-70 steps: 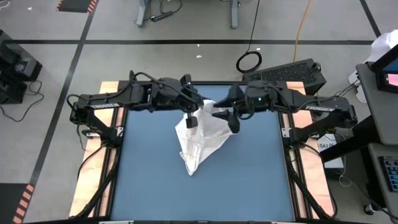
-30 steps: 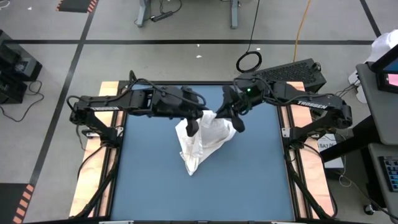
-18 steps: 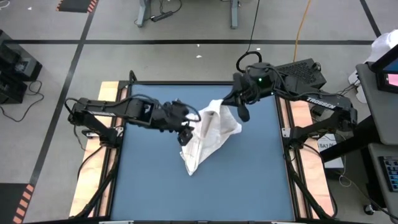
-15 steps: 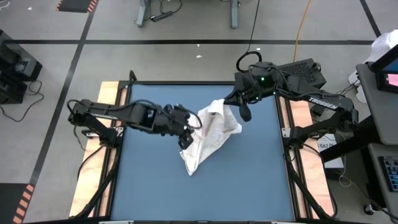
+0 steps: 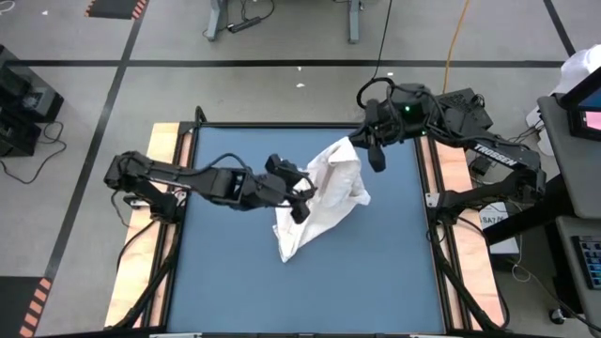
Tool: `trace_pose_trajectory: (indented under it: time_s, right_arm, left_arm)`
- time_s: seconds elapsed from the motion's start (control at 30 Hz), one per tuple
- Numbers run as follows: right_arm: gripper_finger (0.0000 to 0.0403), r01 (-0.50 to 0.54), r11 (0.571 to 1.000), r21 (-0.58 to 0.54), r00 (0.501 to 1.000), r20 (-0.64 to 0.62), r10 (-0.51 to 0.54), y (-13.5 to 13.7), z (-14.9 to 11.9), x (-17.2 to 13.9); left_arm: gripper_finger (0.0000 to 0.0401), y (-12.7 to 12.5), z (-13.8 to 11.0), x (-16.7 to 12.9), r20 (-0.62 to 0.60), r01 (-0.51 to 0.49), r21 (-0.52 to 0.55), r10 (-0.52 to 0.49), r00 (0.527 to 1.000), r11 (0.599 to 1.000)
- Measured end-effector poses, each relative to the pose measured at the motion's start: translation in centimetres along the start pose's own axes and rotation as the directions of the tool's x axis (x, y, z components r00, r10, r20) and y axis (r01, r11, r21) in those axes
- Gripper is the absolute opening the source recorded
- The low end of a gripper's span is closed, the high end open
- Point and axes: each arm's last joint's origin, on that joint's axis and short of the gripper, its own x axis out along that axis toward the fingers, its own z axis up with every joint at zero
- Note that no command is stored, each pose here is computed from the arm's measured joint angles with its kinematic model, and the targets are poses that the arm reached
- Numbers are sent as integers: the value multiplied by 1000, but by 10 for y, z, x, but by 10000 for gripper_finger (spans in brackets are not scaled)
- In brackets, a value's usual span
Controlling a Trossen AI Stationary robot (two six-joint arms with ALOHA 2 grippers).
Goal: Roll towel into tight, uniform cylinder
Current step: Roll the white towel
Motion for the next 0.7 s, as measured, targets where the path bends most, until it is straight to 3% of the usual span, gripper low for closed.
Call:
trace_pose_trajectory:
  time_s: [0.13,0.3,0.57,0.7]
  right_arm:
    - [0,8,1000,14,1000,7,-8,-1,0,-3]
    - [0,15,1000,19,1000,14,-15,0,0,-11]
    - [0,55,994,91,997,-49,-51,-7,-7,-19]
    - [0,69,992,102,997,-52,-64,-10,-8,-20]
  left_arm:
    - [234,11,-1,9,-17,2,-15,-3,1000,1000]
    - [242,15,-13,18,-99,105,8,-104,990,994]
    - [243,12,-16,21,-107,144,192,-125,986,971]
    - [243,9,-21,28,-138,206,297,-172,975,932]
